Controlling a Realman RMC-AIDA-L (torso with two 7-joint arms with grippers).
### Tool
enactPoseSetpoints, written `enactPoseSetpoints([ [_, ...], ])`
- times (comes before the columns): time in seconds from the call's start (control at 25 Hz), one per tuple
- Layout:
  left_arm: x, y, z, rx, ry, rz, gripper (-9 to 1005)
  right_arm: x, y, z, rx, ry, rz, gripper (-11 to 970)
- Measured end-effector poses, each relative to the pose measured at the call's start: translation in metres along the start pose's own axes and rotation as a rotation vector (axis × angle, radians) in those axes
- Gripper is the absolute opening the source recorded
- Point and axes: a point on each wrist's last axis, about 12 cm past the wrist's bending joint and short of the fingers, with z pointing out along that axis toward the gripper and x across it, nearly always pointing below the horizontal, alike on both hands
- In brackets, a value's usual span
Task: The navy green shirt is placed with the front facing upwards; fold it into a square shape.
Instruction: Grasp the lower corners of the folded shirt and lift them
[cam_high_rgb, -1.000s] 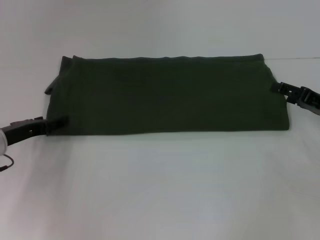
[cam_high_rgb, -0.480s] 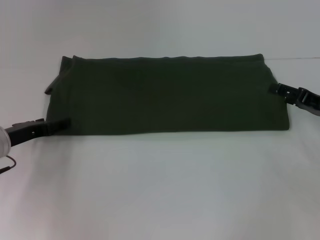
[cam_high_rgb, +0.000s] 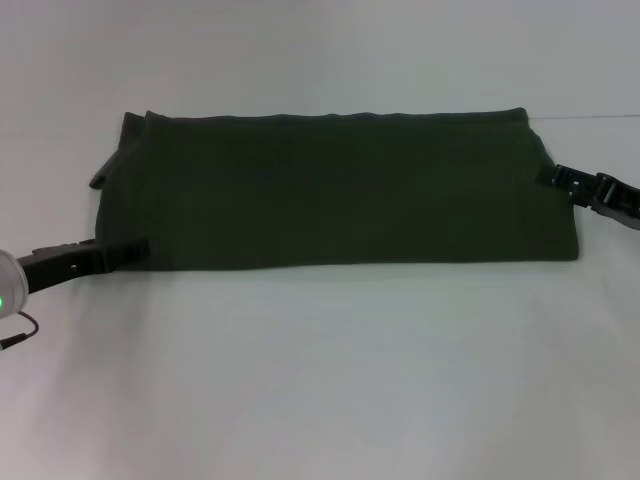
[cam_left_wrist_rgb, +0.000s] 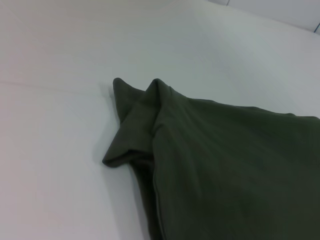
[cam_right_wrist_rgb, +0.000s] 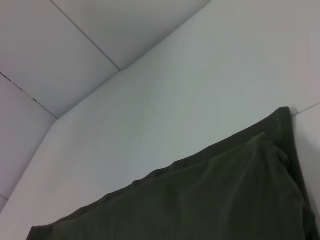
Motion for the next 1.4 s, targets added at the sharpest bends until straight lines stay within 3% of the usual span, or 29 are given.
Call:
enactPoseSetpoints([
  [0.32,-0.004,-0.001,0.005,-0.034,0.067,0.014,872,-0.001,0.000,0.000,-0.001,-0.004,0.002,870],
  [0.76,-0.004,-0.002,0.006,-0.042,0.066,0.018,497,-0.001,0.000,0.000,-0.001,-0.010,0.001,870],
  [0.84,-0.004,-0.002,0.006,-0.042,0.063,0.015,226,-0.001,0.000,0.000,-0.001,-0.010,0.001,870],
  [1.08,-0.005,-0.001,0.006,-0.043,0.059,0.011,48,-0.002,0.000,0.000,-0.001,-0.010,0.000,871],
  [1.4,-0.004,0.000,0.005,-0.047,0.056,0.006,47,-0.015,0.000,-0.003,0.013,-0.012,0.019,871],
])
